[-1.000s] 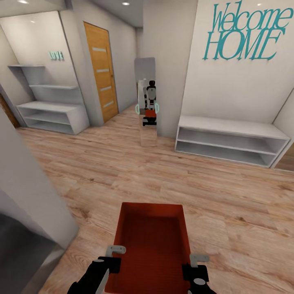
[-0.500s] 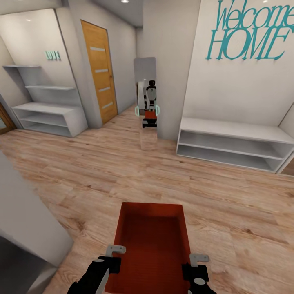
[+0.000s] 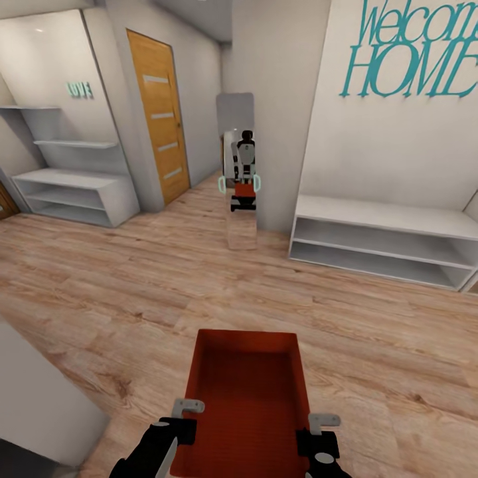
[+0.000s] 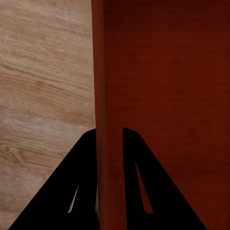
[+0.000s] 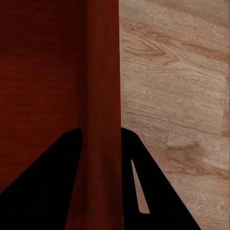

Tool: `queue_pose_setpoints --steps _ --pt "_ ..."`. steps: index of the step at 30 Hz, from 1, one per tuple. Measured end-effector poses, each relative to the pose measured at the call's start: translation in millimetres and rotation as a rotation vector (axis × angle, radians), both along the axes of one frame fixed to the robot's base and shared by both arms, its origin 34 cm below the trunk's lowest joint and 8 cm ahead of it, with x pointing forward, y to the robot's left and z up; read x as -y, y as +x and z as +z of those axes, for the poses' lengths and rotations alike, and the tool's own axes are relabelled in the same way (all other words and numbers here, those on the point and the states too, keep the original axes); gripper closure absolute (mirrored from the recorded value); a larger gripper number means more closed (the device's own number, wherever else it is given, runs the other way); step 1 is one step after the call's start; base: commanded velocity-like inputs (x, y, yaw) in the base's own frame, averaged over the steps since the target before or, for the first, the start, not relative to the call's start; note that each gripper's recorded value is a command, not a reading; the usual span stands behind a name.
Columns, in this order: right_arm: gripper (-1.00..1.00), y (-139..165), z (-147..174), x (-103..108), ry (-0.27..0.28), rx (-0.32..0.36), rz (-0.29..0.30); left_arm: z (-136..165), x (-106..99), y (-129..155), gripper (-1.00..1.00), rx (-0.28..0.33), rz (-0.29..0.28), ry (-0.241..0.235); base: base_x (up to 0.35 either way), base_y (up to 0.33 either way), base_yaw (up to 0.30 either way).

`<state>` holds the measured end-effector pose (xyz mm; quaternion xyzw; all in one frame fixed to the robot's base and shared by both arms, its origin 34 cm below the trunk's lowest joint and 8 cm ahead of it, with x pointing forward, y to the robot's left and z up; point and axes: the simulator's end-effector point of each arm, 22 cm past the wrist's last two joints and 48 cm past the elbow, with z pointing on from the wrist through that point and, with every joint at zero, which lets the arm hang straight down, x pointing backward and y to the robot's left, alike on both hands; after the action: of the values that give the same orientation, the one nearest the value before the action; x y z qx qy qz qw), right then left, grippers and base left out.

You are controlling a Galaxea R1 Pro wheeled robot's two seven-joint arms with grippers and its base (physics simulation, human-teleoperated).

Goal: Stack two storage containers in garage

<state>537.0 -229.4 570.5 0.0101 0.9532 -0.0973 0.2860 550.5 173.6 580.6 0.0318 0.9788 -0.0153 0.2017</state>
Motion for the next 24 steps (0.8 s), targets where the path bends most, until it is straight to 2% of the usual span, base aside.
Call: queue_pose_setpoints --steps 24 --pt "1.00 0.3 0.2 -0.1 0.000 0.000 0.000 0.1 -0.1 0.1 1.00 0.000 0.001 0.000 0.322 0.000 0.011"
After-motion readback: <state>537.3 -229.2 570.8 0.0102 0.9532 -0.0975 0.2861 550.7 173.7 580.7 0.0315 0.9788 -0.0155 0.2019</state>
